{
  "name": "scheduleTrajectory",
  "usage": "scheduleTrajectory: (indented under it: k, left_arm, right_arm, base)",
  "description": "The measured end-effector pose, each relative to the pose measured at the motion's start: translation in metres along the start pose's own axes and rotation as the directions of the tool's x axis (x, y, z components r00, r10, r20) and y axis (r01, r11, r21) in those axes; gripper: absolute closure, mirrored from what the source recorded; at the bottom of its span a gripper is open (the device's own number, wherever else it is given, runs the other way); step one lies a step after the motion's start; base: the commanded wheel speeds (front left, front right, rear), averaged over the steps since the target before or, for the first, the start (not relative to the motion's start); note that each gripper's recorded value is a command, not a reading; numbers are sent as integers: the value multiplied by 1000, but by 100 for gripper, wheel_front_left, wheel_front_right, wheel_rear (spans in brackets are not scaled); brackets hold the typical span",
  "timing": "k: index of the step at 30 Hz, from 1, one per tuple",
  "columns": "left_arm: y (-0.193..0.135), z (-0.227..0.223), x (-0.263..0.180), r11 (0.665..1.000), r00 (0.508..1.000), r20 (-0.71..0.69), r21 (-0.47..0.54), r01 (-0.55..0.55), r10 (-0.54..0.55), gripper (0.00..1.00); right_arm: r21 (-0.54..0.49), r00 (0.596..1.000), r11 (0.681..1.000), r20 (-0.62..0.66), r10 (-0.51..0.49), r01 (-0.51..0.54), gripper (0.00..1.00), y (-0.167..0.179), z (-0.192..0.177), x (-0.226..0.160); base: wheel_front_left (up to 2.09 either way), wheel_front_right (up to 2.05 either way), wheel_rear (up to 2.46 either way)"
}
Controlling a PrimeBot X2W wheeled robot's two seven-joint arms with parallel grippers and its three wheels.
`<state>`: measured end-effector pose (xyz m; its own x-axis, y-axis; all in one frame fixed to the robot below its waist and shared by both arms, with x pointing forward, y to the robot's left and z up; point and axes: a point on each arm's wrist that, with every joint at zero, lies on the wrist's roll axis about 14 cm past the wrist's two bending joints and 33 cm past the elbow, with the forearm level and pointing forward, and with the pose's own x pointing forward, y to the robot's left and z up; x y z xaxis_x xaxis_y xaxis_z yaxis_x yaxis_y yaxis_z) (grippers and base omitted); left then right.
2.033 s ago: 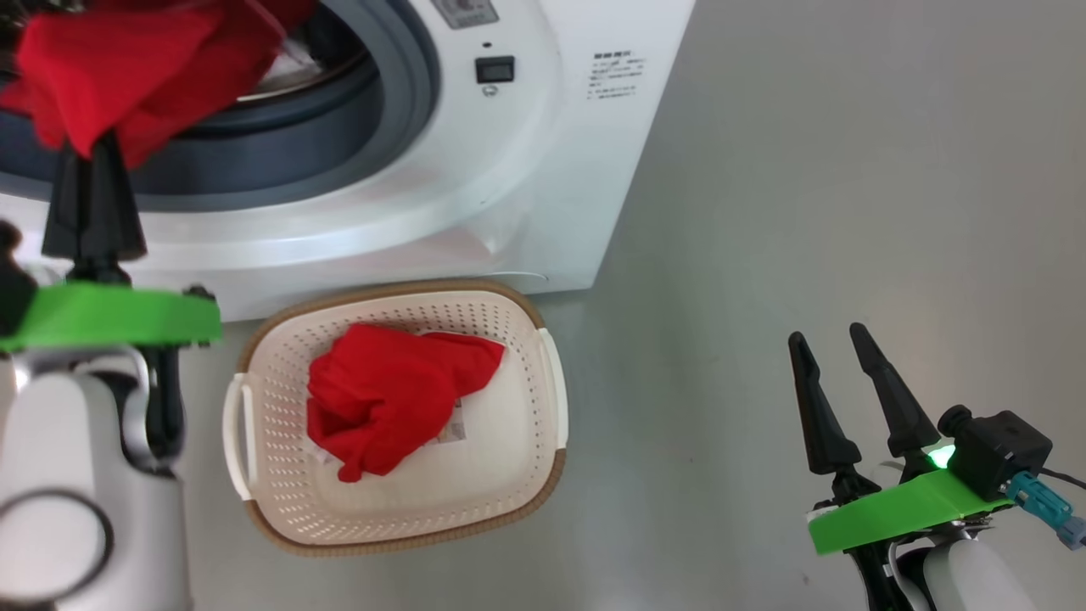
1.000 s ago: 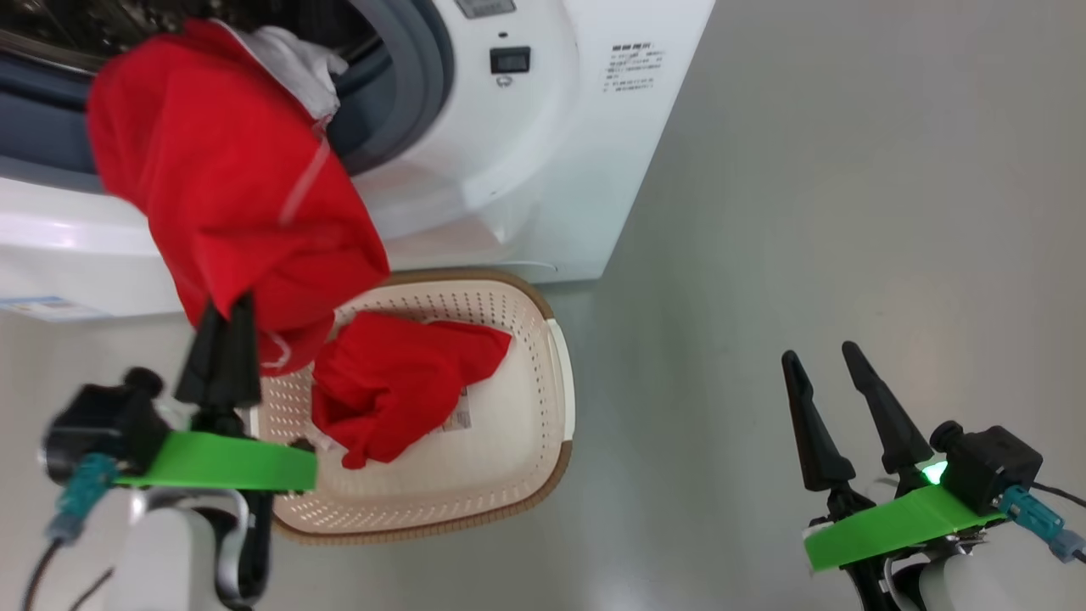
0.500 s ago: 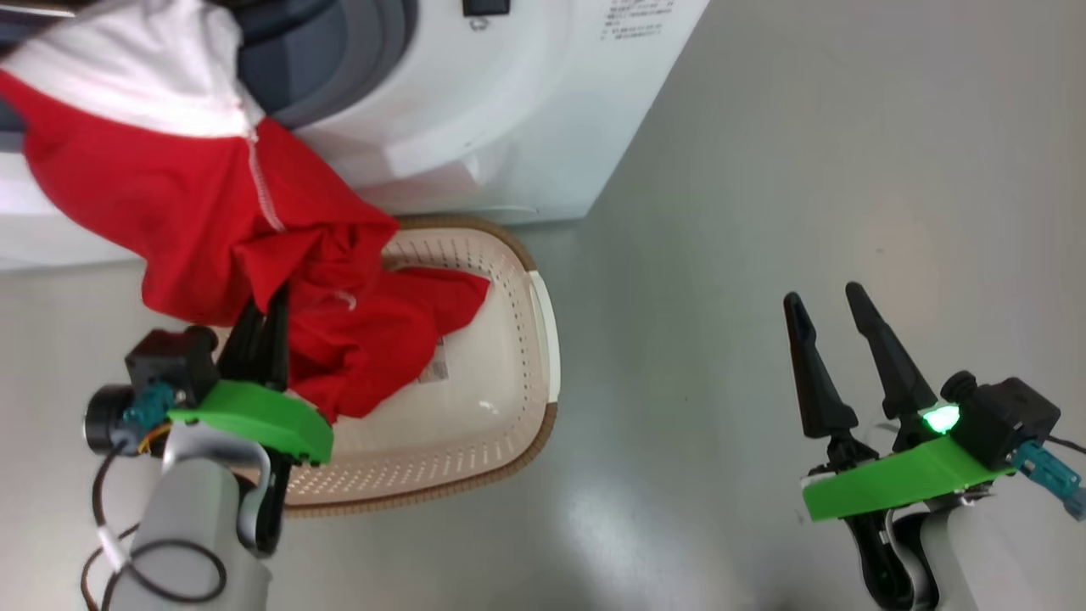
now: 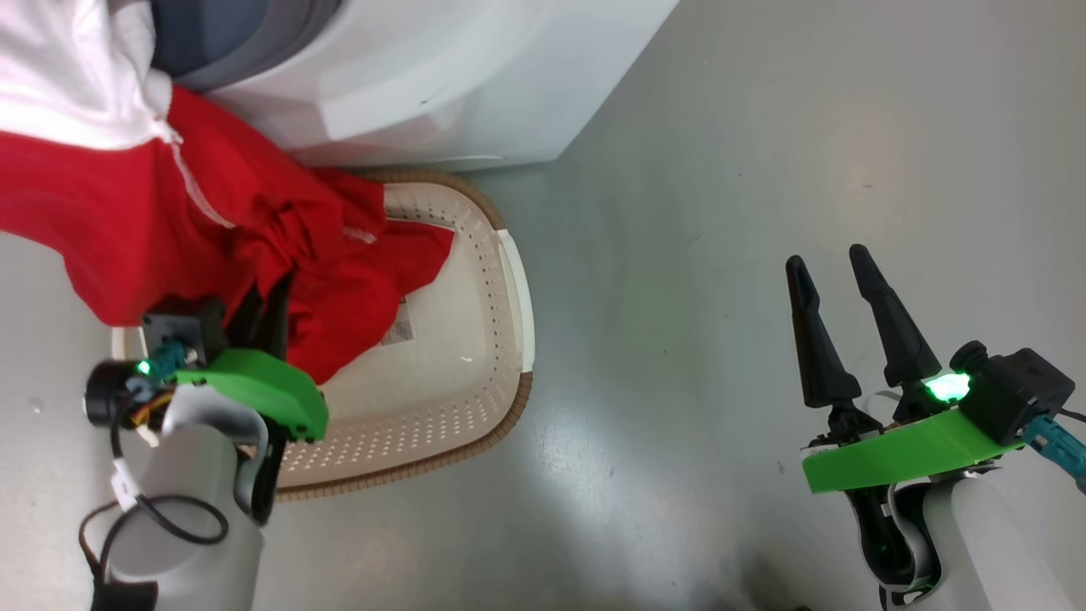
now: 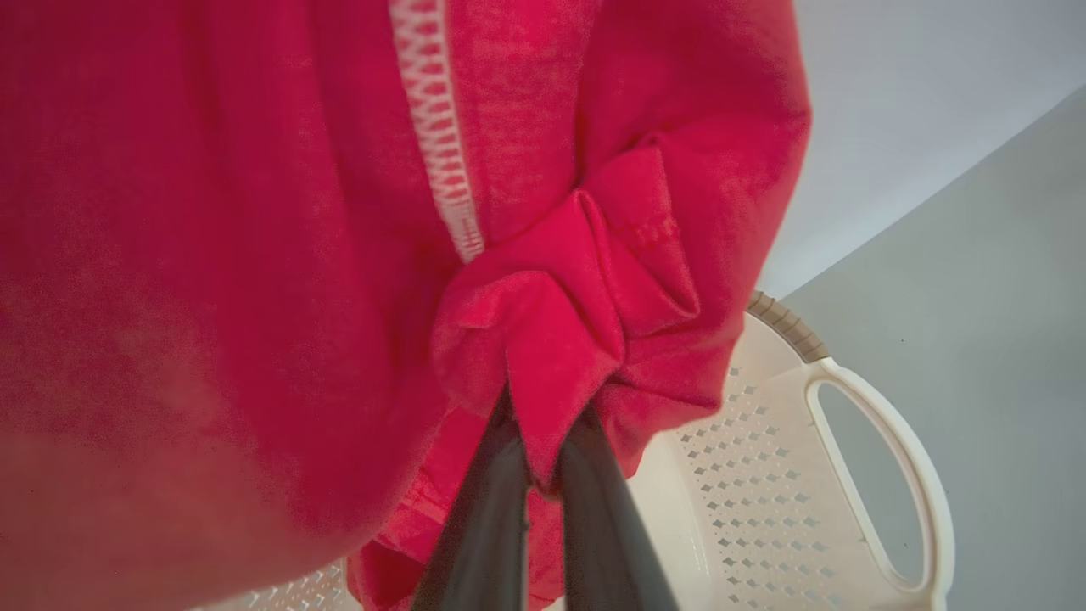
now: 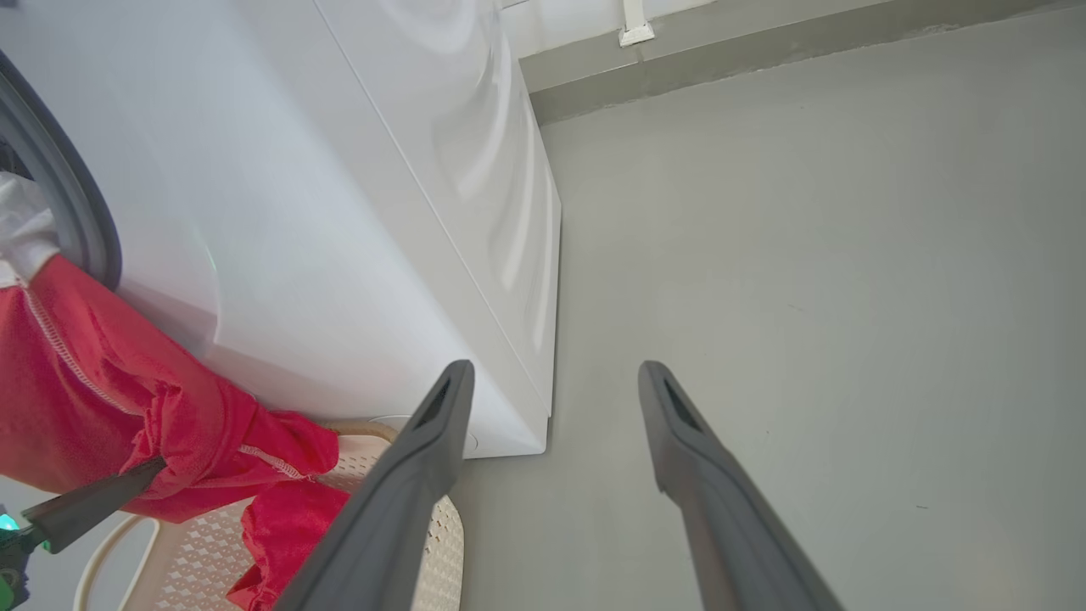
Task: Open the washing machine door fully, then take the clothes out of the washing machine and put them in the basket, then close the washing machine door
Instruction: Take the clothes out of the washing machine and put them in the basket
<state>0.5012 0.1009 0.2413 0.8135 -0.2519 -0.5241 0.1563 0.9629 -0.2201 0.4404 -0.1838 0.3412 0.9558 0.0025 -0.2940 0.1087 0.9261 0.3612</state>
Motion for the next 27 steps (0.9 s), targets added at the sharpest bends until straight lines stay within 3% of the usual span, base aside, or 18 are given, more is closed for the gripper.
scheduleTrajectory:
  k: [1,2,3,4,6,18,27]
  left_arm:
    - [0,1,3,1000,1000,1,-2,0,0,70]
    - [0,1,5,1000,1000,4,-4,-1,1,58]
    - [1,2,7,1000,1000,6,-6,-2,2,52]
    - [1,3,9,1000,1000,8,-8,-2,2,23]
    - [1,4,10,1000,1000,10,-8,-3,3,0]
    - [2,32,-1,1000,997,82,-12,-15,15,0]
    - [1,58,-34,999,983,179,-33,-25,30,0]
  right_arm:
    - [-1,1000,1000,-4,-4,4,0,-2,-1,0]
    - [-1,1000,1000,-7,-7,7,0,-3,-3,0]
    - [-2,1000,1000,-9,-9,9,0,-4,-4,1]
    - [-2,1000,1000,-11,-11,11,0,-4,-5,1]
    - [-3,1000,1000,-12,-12,12,0,-5,-5,1]
    - [3,1000,1000,18,15,-15,0,6,7,0]
    - [5,997,998,46,56,-56,0,22,19,-3]
  base:
    - [0,0,0]
    - [0,0,0]
    - [0,0,0]
    - [0,0,0]
    - [0,0,0]
    - [0,0,0]
    - [0,0,0]
